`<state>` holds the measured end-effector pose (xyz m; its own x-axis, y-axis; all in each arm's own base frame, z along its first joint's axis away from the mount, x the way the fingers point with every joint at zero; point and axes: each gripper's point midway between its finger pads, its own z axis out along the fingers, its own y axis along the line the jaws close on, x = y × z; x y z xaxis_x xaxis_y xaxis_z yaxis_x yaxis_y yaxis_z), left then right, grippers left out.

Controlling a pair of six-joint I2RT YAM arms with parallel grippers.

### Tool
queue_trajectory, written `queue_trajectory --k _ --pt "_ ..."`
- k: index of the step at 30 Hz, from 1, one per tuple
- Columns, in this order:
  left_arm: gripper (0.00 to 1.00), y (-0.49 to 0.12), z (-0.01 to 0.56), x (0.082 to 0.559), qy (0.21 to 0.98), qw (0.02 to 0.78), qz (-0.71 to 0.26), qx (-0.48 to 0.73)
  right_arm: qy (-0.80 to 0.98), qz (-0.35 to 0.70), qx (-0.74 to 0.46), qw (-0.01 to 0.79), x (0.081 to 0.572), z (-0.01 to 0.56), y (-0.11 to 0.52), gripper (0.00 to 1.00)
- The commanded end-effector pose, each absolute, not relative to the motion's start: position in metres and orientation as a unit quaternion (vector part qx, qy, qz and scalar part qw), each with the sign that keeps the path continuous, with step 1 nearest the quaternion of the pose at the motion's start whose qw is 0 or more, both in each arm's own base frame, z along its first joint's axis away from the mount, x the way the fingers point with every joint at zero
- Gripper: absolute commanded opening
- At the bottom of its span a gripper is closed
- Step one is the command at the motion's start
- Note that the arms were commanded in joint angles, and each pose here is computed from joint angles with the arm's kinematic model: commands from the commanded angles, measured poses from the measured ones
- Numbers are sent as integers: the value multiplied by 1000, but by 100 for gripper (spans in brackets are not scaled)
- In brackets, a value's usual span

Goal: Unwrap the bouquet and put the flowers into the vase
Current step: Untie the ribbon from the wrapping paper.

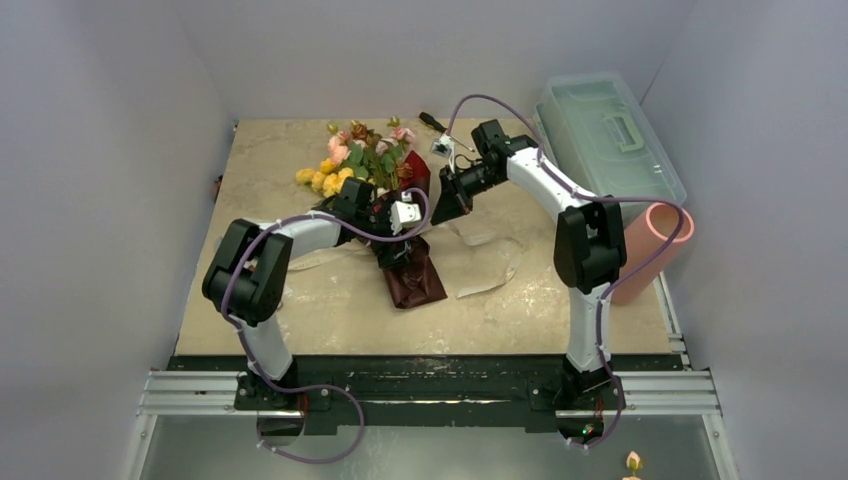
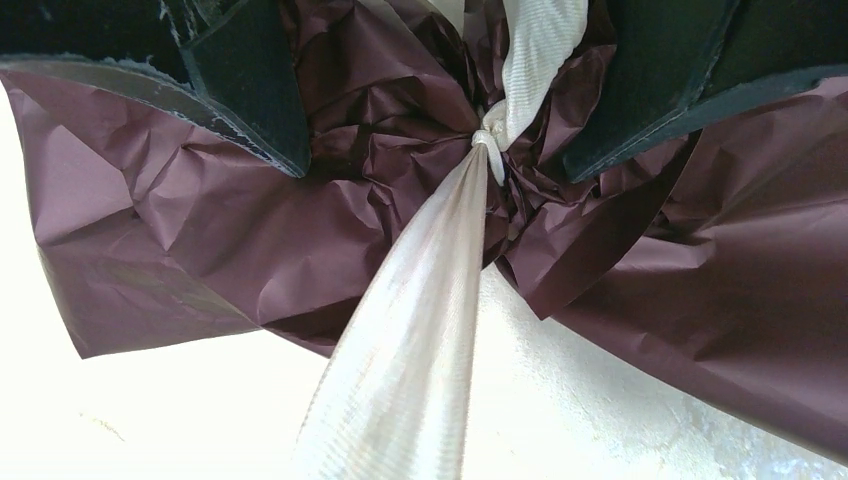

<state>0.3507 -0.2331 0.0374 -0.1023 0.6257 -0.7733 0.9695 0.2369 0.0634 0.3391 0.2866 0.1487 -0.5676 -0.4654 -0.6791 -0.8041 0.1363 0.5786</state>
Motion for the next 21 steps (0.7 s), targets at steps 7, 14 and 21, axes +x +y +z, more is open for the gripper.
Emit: queue_trajectory --k 7,14,21 --pt "100 -204 7 338 747 294 -224 553 721 490 -445 207 336 175 284 0" --pt "100 -245 88 360 699 388 -256 543 764 413 -456 194 350 127 270 8" --pt "100 -284 189 382 668 472 -307 486 773 392 -452 211 363 129 274 60"
